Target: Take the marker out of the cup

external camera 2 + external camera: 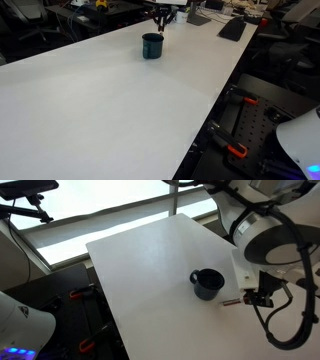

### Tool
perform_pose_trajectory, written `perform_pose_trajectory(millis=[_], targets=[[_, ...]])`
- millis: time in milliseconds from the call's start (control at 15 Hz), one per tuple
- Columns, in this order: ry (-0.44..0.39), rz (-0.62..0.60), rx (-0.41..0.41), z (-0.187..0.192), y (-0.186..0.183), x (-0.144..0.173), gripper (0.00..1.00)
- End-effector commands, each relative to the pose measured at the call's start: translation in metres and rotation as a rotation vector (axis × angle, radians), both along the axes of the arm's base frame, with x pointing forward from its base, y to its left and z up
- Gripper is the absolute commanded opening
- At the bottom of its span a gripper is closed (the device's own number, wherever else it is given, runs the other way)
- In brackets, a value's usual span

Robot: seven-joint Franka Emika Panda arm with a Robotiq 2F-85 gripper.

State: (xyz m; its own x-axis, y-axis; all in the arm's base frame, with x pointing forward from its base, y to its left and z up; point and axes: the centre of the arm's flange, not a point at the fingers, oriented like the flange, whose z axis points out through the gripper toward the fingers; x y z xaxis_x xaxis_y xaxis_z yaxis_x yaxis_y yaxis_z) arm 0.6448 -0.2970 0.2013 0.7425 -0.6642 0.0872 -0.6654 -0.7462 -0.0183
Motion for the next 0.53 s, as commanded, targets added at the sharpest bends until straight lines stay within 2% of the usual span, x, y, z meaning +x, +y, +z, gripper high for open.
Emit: perform_pose_trajectory(millis=[0, 67, 133, 333, 467], targets=[[0.039, -0.001, -0.005, -0.0026, -0.0030, 0.0084, 0.05], [0.049, 0.003, -0.009, -0.0019, -0.0029, 0.0087, 0.44], [0.014, 0.006, 0.000, -0.0010, -0.0006, 0.0021, 0.22], [0.026, 0.009, 0.000, -0.0051, -0.0012, 0.0018, 0.43], [0.028, 0.009, 0.000, -0.0069, -0.0013, 0.0018, 0.44]])
